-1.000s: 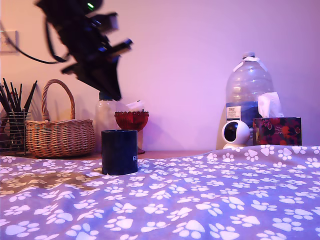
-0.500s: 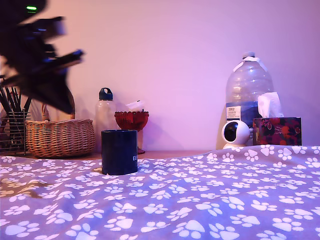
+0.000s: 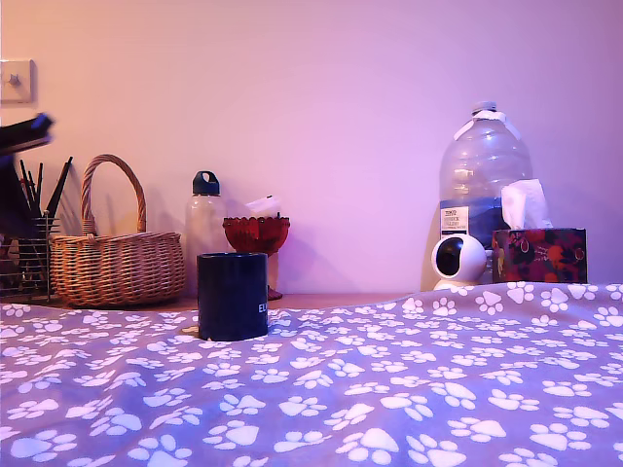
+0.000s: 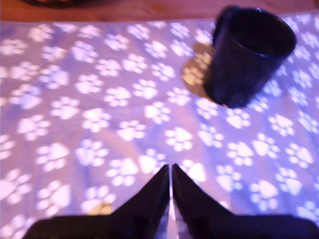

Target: Pick the coffee capsule and then drop it inside the coffee cup in front of you

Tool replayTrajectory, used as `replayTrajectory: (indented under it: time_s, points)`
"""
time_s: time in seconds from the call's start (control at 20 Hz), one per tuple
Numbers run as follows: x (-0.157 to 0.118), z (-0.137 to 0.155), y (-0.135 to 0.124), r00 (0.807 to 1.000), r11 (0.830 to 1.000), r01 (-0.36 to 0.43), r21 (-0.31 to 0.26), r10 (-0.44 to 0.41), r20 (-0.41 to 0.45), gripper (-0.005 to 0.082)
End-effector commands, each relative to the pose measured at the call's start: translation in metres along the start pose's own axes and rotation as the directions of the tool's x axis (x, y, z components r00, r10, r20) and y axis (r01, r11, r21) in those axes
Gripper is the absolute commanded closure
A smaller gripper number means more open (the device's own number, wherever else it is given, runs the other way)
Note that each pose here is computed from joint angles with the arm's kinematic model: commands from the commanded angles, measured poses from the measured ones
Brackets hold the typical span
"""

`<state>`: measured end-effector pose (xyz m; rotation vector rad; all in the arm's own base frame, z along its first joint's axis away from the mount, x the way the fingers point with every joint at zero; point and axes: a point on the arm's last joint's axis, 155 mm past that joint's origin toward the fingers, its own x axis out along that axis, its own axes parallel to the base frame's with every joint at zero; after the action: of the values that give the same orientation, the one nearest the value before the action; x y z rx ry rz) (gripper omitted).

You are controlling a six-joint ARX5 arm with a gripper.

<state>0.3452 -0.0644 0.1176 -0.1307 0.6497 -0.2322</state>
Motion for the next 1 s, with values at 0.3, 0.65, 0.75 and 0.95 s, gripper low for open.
replayTrajectory:
  time_s: [0.3, 0.65, 0.75, 0.95]
  points:
    - [-0.027, -0.017, 0.009, 0.986, 0.999, -0.006, -0.041, 0.012, 0.168, 0.0786]
    - [-0.051, -0.031, 0.004, 0.959, 1.0, 0.011, -0.02, -0.005, 0.284, 0.0786]
    - [-0.06, -0.029, 0.001, 0.948, 1.0, 0.023, -0.018, -0.016, 0.318, 0.0786]
    - [-0.084, -0.016, -0.008, 0.913, 0.999, 0.043, 0.012, -0.044, 0.405, 0.0786]
